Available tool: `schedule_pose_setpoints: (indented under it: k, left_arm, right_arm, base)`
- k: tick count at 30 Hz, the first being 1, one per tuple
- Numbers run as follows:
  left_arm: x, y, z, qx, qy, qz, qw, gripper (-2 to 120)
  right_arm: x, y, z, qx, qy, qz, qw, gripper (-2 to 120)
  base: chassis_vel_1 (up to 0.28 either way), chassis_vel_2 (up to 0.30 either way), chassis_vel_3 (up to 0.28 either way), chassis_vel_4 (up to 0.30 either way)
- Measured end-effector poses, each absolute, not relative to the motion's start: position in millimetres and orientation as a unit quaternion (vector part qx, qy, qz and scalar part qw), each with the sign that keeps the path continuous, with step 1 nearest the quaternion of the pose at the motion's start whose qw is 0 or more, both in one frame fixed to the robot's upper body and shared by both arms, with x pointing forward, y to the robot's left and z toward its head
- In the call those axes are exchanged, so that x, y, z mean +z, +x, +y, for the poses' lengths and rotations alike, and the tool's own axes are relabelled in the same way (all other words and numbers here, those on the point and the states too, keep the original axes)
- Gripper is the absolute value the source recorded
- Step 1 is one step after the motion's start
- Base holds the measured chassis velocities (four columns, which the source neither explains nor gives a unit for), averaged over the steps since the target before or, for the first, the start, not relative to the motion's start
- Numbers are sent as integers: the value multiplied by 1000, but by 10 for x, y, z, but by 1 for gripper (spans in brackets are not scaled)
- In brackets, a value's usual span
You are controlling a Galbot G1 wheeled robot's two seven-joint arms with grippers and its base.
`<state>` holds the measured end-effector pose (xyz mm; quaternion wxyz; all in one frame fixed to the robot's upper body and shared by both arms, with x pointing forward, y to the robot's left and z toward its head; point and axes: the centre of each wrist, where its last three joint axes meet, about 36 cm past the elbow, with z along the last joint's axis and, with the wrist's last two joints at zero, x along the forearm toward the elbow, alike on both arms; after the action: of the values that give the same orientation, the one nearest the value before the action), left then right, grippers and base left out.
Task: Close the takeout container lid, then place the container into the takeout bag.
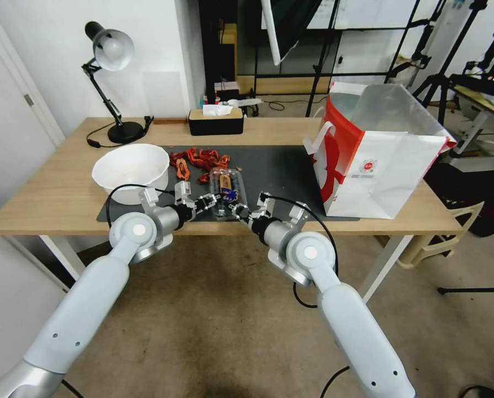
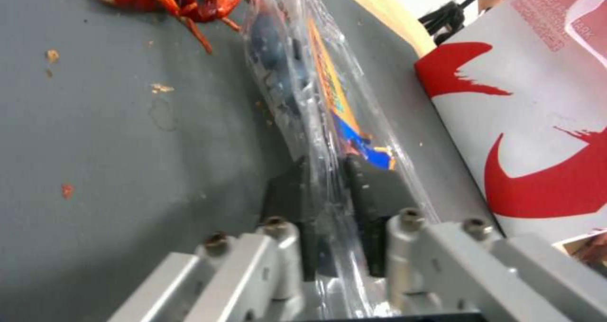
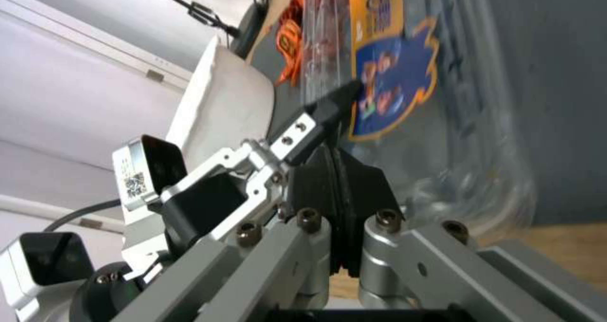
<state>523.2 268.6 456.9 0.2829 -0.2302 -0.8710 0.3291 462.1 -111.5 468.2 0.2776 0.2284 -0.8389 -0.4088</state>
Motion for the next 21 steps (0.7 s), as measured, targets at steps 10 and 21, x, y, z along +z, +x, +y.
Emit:
schedule_pose_setpoints:
  k: [10,21]
  left_arm:
    - [4563,5242,2688,331,-229,-872,278,0]
    - [4557,5245,2666,343,-232,-873,258,0]
  right_arm:
    - [4754,4487,-1241,-376,226,-864,248,0]
    - [4688,4149,-1529,-250,226,-933,125,0]
  base:
    - [0,0,0,0]
    - [0,0,0,0]
